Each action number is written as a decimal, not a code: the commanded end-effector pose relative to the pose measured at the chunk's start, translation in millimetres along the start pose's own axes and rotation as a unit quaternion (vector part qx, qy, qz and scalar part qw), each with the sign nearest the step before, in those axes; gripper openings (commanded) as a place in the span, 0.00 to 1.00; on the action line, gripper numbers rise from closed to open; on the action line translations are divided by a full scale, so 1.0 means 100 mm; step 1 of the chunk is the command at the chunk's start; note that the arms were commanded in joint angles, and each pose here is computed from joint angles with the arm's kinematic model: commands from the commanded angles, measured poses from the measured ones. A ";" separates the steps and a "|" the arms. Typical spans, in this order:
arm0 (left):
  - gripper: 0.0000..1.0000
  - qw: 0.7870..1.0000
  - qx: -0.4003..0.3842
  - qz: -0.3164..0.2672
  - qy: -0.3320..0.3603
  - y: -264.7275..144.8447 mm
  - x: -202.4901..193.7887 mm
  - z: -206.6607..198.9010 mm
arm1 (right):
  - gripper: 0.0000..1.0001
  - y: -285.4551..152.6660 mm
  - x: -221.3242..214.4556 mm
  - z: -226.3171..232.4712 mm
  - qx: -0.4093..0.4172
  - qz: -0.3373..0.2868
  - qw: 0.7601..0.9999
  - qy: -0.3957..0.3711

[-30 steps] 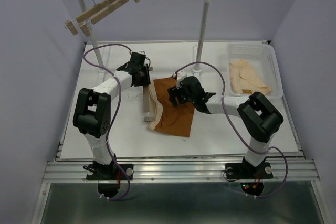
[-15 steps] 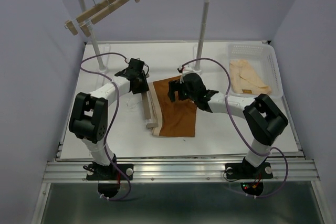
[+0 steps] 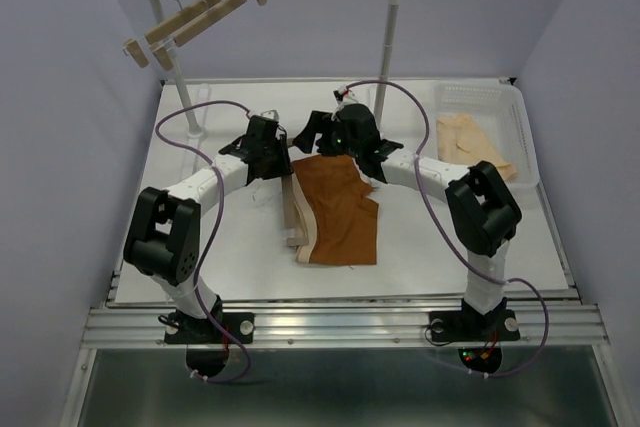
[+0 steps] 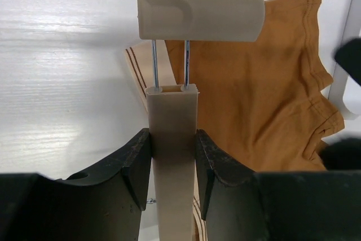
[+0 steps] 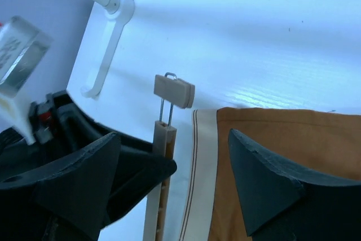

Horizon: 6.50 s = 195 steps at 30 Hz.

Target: Clip the underwear to the hanger

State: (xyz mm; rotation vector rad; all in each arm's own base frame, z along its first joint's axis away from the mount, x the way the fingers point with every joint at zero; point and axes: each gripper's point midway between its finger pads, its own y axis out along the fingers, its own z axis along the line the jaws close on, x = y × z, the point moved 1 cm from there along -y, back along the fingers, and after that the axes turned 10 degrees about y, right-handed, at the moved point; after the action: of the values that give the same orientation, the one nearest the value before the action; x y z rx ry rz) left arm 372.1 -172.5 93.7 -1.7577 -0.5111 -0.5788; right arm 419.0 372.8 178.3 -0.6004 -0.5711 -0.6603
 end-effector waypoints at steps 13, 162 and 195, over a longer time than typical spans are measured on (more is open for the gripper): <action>0.04 0.997 -0.060 -0.038 0.007 -0.19 0.13 -0.30 | 0.56 0.44 0.01 0.12 0.062 0.032 0.994 0.079; 0.45 0.831 -0.511 -0.220 0.019 -1.33 0.56 -0.86 | 0.01 -0.74 -0.23 0.45 0.432 0.137 0.874 0.174; 0.00 0.870 -0.446 -0.204 -0.049 -1.12 0.53 -0.70 | 1.00 -0.77 0.32 0.02 0.225 0.032 0.972 0.068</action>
State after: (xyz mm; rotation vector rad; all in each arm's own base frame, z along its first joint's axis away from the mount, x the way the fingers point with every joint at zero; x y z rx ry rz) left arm 337.4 -211.0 202.1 -2.6063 -0.7312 -1.0584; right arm 379.8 315.8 222.2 -0.0222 -0.4310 -0.4421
